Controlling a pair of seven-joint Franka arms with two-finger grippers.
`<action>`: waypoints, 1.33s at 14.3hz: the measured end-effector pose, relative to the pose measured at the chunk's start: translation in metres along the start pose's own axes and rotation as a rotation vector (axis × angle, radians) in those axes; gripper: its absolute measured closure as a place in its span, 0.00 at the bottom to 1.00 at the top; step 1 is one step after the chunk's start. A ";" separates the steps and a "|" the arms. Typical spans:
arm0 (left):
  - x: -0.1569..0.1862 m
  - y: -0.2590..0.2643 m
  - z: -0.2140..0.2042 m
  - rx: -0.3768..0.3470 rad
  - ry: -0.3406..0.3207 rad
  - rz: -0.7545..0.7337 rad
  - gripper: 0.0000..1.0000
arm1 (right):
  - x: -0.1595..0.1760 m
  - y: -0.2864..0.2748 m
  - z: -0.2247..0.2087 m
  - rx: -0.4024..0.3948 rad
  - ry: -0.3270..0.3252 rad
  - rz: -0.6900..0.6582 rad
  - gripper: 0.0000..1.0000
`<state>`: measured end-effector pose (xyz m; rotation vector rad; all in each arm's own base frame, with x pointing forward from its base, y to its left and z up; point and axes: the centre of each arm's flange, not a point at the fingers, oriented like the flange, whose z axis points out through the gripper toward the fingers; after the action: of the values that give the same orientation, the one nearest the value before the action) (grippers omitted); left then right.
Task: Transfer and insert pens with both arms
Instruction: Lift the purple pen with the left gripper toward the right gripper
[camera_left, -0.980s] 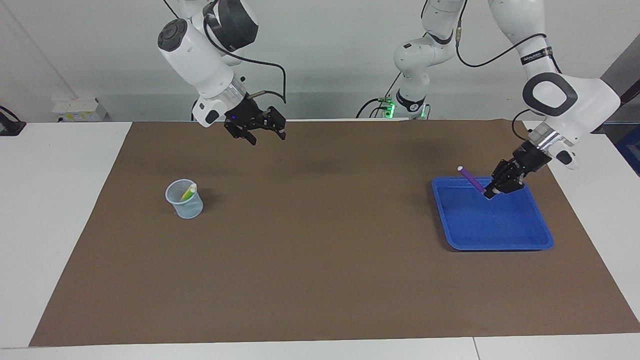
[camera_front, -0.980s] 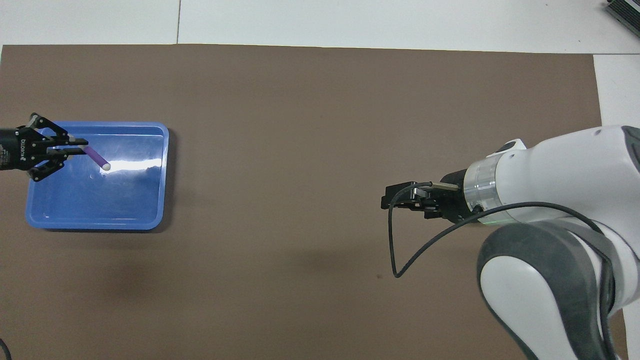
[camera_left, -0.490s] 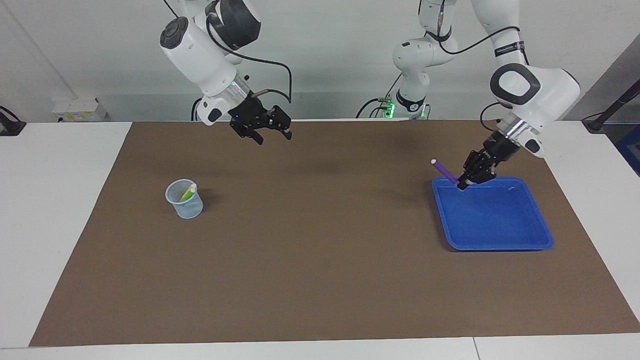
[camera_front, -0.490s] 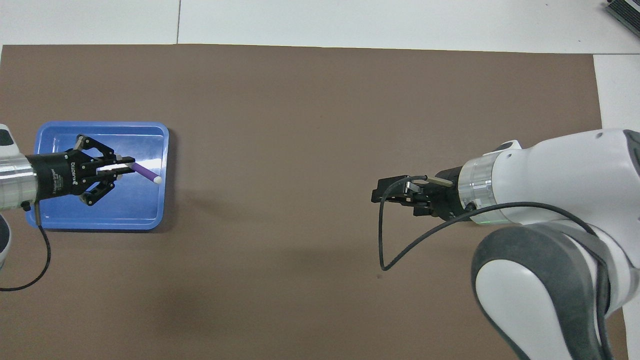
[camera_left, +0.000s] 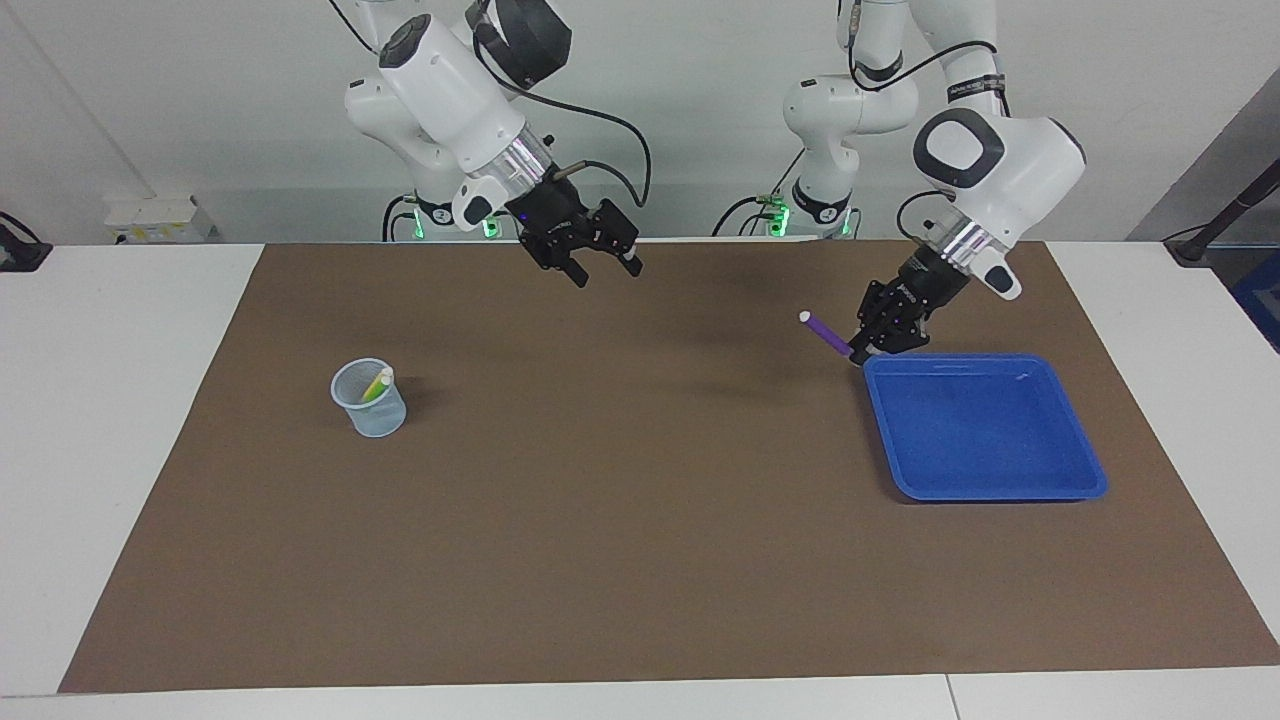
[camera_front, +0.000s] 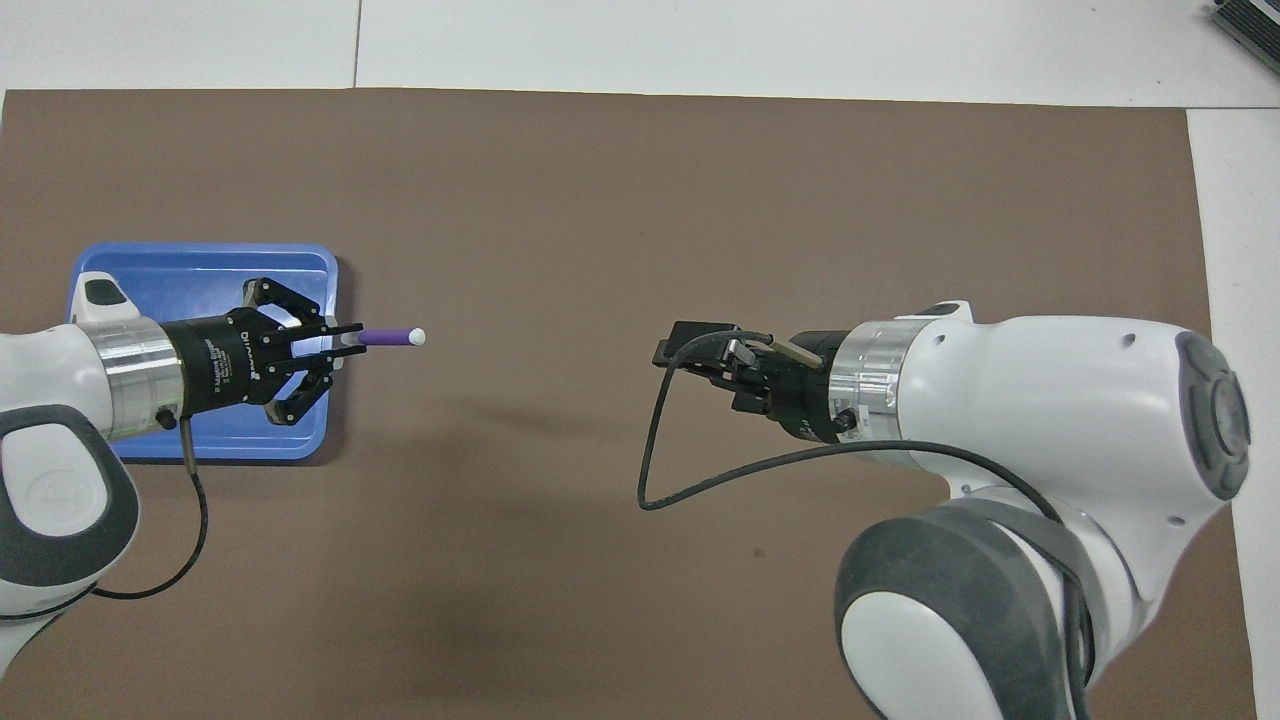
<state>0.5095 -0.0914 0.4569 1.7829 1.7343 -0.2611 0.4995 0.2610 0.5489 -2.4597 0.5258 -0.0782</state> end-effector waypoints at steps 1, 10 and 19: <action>-0.012 -0.006 0.006 -0.010 0.006 -0.019 0.83 | -0.001 -0.004 0.003 0.024 0.009 0.025 0.00; -0.094 -0.054 0.024 -0.010 -0.023 -0.078 0.83 | -0.009 -0.024 0.067 0.135 0.061 0.124 0.00; -0.131 -0.087 0.046 -0.032 -0.025 -0.063 0.83 | -0.043 -0.054 0.078 0.183 0.029 0.132 0.00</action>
<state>0.4244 -0.2308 0.4668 1.6972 1.7693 -0.2791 0.4931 0.3611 0.5201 -2.2433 0.6626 -0.1038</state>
